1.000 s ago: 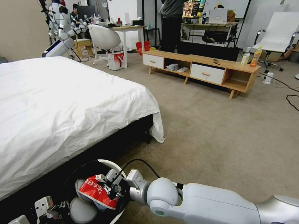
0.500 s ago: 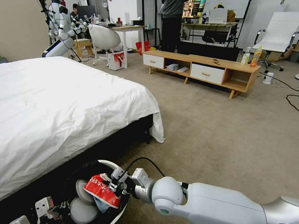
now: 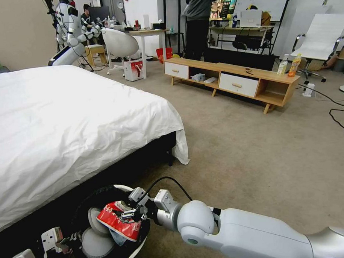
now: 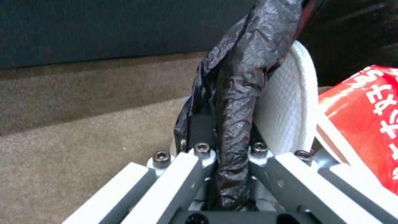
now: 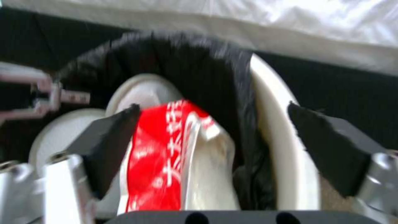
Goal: Pick up the trash bin and place the garbage on the floor into it.
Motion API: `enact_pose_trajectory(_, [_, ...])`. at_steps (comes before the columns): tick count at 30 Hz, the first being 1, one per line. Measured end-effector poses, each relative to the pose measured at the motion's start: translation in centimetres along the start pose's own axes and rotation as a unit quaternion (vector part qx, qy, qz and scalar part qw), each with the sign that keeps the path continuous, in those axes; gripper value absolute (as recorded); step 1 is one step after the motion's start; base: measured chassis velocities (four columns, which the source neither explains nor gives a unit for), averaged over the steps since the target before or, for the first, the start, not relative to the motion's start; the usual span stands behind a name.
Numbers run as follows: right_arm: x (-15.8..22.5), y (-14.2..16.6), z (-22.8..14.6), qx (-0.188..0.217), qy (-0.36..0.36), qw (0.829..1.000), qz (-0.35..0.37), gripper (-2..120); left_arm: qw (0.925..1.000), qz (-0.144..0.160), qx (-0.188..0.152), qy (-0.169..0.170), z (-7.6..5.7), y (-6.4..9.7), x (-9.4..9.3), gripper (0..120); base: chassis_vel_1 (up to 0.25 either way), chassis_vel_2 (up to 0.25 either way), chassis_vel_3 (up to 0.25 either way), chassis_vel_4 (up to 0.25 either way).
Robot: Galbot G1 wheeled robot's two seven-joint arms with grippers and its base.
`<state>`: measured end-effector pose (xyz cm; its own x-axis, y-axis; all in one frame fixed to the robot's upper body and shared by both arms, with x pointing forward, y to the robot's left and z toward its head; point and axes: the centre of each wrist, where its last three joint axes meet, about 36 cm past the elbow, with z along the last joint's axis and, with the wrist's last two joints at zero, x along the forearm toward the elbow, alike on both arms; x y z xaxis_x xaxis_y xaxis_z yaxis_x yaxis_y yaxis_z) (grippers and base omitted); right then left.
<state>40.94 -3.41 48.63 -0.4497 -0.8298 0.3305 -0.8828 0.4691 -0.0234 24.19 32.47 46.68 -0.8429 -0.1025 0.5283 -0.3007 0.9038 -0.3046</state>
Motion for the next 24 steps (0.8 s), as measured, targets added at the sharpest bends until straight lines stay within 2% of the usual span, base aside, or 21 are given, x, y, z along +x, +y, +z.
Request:
enact_pose_trajectory(3, [0.3, 0.0, -0.7, -0.002, -0.009, 1.000, 0.001, 99, 1.0000, 0.000, 0.000, 0.000, 0.0, 0.0, 0.0, 2, 0.000, 0.000, 0.000, 0.000])
enact_pose_trajectory(13, [3.0, -1.0, -3.7, -0.006, -0.057, 0.998, 0.018, 100, 1.0000, -0.004, -0.001, 0.000, 0.0, 0.2, 0.1, 2, 0.000, 0.000, 0.000, 0.000])
enact_pose_trajectory(21, [8.2, -3.4, -6.3, -0.023, -0.154, 0.985, 0.074, 100, 1.0000, -0.002, -0.003, 0.000, -0.1, 0.2, 0.2, 2, 0.000, 0.000, 0.000, 0.000])
enact_pose_trajectory(23, [8.3, -3.5, -6.4, -0.023, -0.157, 0.984, 0.076, 100, 1.0000, -0.002, -0.003, 0.000, -0.1, 0.2, 0.2, 2, 0.000, 0.000, 0.000, 0.000])
enact_pose_trajectory(24, [9.8, -4.3, -6.9, -0.028, -0.183, 0.978, 0.096, 100, 1.0000, -0.001, -0.003, -0.001, -0.1, 0.2, 0.3, 2, 0.000, 0.000, 0.000, 0.000])
